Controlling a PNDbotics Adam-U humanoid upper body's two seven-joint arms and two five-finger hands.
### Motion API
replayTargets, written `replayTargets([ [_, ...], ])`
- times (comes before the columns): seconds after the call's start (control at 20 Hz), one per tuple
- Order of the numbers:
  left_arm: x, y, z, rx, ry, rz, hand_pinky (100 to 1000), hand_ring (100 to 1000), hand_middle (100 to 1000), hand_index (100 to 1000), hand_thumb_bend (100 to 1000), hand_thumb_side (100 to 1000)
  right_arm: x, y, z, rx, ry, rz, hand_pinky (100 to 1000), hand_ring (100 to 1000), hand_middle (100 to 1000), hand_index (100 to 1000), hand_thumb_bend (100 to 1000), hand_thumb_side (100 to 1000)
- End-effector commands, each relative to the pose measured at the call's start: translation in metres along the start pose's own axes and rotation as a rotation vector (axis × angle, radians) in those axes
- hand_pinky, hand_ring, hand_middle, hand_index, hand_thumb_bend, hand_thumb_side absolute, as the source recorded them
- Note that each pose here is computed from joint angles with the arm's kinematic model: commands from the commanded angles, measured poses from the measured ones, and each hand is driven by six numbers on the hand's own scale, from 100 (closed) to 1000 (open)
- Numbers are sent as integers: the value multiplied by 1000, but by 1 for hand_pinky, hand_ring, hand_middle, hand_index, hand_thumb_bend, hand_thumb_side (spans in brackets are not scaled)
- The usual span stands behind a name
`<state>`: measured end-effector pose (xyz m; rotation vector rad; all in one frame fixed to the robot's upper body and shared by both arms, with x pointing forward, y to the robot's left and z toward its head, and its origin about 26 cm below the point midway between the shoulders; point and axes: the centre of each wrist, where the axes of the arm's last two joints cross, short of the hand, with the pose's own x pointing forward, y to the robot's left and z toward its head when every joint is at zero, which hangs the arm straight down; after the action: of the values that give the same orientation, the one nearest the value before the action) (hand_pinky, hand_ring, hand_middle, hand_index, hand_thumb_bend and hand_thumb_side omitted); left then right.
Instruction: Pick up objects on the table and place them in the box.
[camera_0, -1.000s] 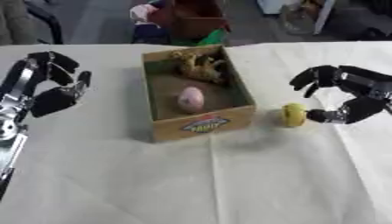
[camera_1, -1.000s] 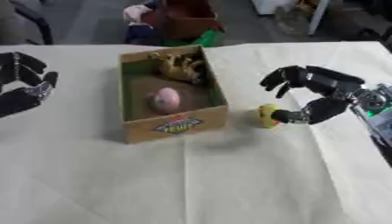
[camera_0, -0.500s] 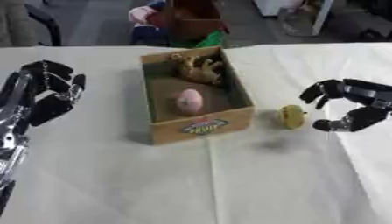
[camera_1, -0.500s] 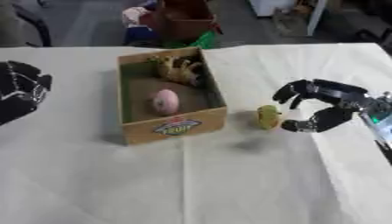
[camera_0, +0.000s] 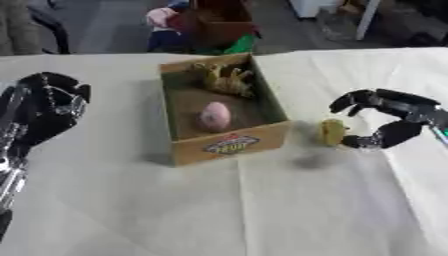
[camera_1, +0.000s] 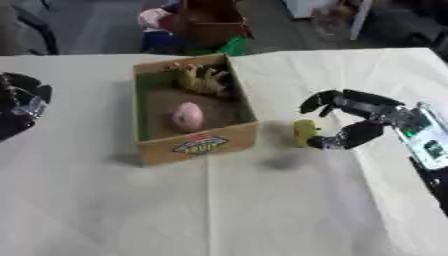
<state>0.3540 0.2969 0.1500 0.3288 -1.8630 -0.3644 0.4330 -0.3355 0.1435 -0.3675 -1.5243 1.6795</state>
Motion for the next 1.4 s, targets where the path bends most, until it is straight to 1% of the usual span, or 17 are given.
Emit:
replayTargets([
  [0.05, 5, 8, -2, 6, -17, -21, 560, 509, 507, 624, 303, 232, 3, -3, -9, 0, 79, 203, 766, 860, 840, 839, 443, 594],
  [0.15, 4, 7, -1, 2, -14, -19, 560, 508, 507, 624, 303, 232, -1, 7, -14, -21, 113, 279, 752, 843, 824, 826, 442, 621],
  [0.35, 4, 6, -1, 0, -13, -15, 559, 508, 507, 624, 302, 231, -8, 19, -20, -64, 149, 343, 737, 825, 807, 807, 441, 650],
  [0.45, 4, 5, -1, -2, -12, -14, 559, 508, 507, 624, 303, 232, -10, 24, -22, -78, 161, 360, 723, 802, 797, 798, 449, 628],
  [0.5, 3, 5, -1, -2, -11, -13, 559, 508, 507, 624, 303, 232, -11, 26, -22, -83, 164, 365, 707, 779, 786, 791, 455, 600],
  [0.55, 3, 5, 0, -2, -10, -13, 559, 508, 507, 624, 303, 232, -12, 28, -22, -93, 165, 364, 681, 749, 770, 779, 447, 565],
  [0.6, 3, 5, 0, -2, -9, -12, 558, 507, 507, 624, 303, 232, -14, 29, -22, -108, 167, 359, 648, 714, 753, 761, 325, 498],
  [0.65, 2, 5, 0, -2, -7, -11, 558, 507, 506, 624, 304, 232, -15, 30, -22, -126, 170, 351, 619, 682, 738, 744, 255, 465],
  [0.7, 2, 5, 0, -3, -7, -10, 558, 507, 507, 624, 304, 232, -16, 31, -21, -145, 171, 343, 572, 636, 715, 723, 147, 413],
  [0.75, 2, 5, 0, -3, -5, -10, 558, 507, 506, 624, 304, 232, -17, 32, -20, -168, 173, 334, 530, 599, 686, 700, 100, 382],
  [0.9, 1, 4, 0, -5, -1, -9, 557, 507, 506, 624, 304, 233, -18, 32, -19, -228, 172, 309, 427, 517, 620, 657, 100, 304],
  [0.95, 1, 4, 1, -6, -1, -8, 557, 507, 506, 624, 304, 233, -19, 33, -18, -247, 170, 298, 403, 498, 605, 646, 100, 294],
  [1.0, 1, 4, 1, -7, -1, -7, 557, 507, 506, 624, 304, 233, -19, 33, -18, -262, 167, 288, 381, 480, 589, 633, 100, 287],
  [1.15, 0, 4, 1, -8, 0, -6, 557, 507, 506, 623, 304, 233, -17, 31, -18, -310, 152, 260, 352, 461, 575, 619, 100, 271],
  [1.3, 0, 4, 1, -7, 0, -2, 556, 506, 506, 623, 304, 232, -11, 18, -18, -383, 114, 233, 341, 455, 571, 610, 100, 259],
  [1.4, 0, 3, 1, -9, 2, 0, 556, 506, 505, 623, 304, 232, -2, 1, -18, -444, 74, 218, 325, 445, 562, 599, 100, 241],
])
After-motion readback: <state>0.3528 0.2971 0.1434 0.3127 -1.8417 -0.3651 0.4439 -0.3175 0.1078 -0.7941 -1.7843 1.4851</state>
